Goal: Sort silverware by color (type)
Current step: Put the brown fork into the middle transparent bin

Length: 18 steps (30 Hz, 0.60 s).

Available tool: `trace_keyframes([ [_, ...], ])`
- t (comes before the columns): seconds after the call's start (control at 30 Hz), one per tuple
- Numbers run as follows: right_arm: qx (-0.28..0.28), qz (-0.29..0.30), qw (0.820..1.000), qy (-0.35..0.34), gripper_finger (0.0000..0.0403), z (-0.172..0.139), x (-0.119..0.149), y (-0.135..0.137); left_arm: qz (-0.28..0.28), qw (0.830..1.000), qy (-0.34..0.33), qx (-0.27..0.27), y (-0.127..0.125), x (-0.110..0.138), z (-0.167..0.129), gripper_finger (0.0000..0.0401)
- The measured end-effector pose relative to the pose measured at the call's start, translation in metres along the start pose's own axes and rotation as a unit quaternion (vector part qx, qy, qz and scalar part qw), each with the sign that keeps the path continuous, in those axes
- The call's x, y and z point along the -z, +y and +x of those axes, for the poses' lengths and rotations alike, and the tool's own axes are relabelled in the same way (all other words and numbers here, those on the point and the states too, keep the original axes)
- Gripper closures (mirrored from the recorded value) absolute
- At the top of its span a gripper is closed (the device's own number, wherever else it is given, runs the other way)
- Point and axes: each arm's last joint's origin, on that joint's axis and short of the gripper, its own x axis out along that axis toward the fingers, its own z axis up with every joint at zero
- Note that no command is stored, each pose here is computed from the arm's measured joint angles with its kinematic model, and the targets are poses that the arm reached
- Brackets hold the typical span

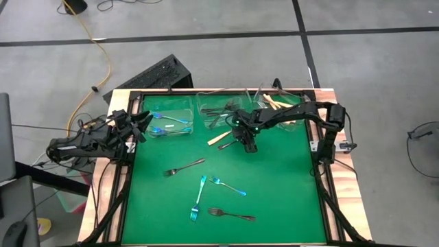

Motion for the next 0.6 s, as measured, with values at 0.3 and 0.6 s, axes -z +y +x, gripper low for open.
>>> trace_keyframes([
  [0.3, 0.009, 0.033, 0.999, 0.043, 0.0359, 0.003, 0.003, 0.008, 0.000, 1.000, 0.000, 0.000, 0.000, 0.000, 0.000, 0.0256],
  [0.6, 0.009, 0.039, 0.998, 0.056, 0.0379, -0.001, -0.002, 0.021, -0.001, 1.000, 0.000, 0.000, 0.000, 0.000, 0.000, 0.0256],
])
